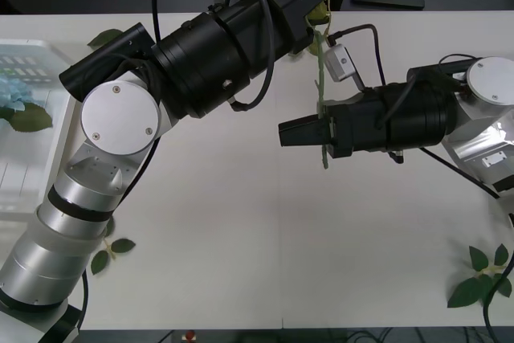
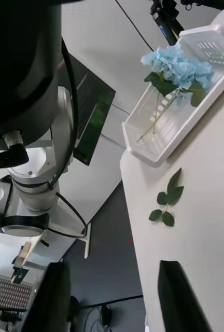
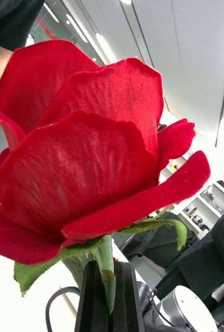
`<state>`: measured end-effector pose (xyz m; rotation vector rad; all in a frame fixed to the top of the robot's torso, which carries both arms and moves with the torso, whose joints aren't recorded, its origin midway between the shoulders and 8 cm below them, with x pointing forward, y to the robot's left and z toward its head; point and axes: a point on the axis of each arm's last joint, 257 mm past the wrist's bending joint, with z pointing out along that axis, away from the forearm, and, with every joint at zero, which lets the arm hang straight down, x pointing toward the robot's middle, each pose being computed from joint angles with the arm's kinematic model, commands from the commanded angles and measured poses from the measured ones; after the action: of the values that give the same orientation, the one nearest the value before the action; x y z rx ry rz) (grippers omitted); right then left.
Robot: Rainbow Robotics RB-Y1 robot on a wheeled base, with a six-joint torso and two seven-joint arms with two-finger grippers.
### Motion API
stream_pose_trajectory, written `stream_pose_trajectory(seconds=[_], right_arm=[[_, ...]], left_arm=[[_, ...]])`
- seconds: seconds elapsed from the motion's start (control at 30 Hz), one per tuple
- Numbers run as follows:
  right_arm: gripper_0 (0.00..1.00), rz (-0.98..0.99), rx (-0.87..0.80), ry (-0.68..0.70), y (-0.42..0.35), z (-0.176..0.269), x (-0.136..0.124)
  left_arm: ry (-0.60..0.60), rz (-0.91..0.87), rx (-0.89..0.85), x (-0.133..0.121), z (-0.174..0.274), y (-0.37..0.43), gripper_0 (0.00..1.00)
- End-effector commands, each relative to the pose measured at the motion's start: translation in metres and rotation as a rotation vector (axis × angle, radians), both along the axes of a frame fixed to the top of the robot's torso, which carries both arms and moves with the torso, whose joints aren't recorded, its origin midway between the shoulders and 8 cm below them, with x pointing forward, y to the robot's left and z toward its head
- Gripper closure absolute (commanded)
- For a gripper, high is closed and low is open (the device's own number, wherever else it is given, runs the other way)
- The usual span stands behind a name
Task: Place the red flowers into the right box and the blue flowers into the left box. If a person shows an open palm, hand one flower to the person first, then continue sorting.
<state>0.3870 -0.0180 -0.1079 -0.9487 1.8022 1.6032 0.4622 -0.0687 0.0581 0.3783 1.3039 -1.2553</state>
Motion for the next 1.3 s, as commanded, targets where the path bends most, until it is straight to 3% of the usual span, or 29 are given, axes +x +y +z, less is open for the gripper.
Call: stream_pose_trajectory(seconds=[0.03, 0.23, 0.43, 0.47, 0.5, 0.53, 0.6, 1.03, 1.3], right_arm=[[0.88, 0.020, 0.014, -0.057, 0.008, 0.021, 0.000], [1.00, 0.020, 0.013, -0.050, 0.008, 0.020, 0.000], [1.00, 0.015, 0.015, -0.048, 0.008, 0.021, 0.001], [1.00, 0.016, 0.014, -0.046, 0.008, 0.020, 0.001], [1.00, 0.017, 0.014, -0.047, 0.008, 0.021, 0.000], [1.00, 0.013, 0.014, -0.049, 0.007, 0.021, 0.001], [1.00, 0.007, 0.013, -0.053, 0.006, 0.021, 0.003], [1.00, -0.098, 0.075, -0.211, -0.002, 0.046, 0.035], [1.00, -0.168, 0.161, -0.343, 0.002, 0.070, 0.053]], left_arm=[[-0.043, -0.014, 0.002, -0.009, 0.013, -0.005, 1.00], [-0.043, -0.012, 0.004, -0.008, 0.011, -0.005, 1.00], [-0.045, -0.012, 0.004, -0.009, 0.012, -0.005, 1.00], [-0.044, -0.013, 0.003, -0.009, 0.012, -0.005, 0.90], [-0.045, -0.012, 0.006, -0.009, 0.012, -0.005, 0.54], [-0.044, -0.011, 0.009, -0.008, 0.011, -0.004, 0.31], [-0.041, -0.017, 0.017, -0.009, 0.008, -0.004, 0.01], [-0.023, -0.066, 0.169, -0.017, -0.004, 0.052, 0.00], [-0.007, -0.069, 0.152, -0.025, 0.006, 0.088, 0.00]])
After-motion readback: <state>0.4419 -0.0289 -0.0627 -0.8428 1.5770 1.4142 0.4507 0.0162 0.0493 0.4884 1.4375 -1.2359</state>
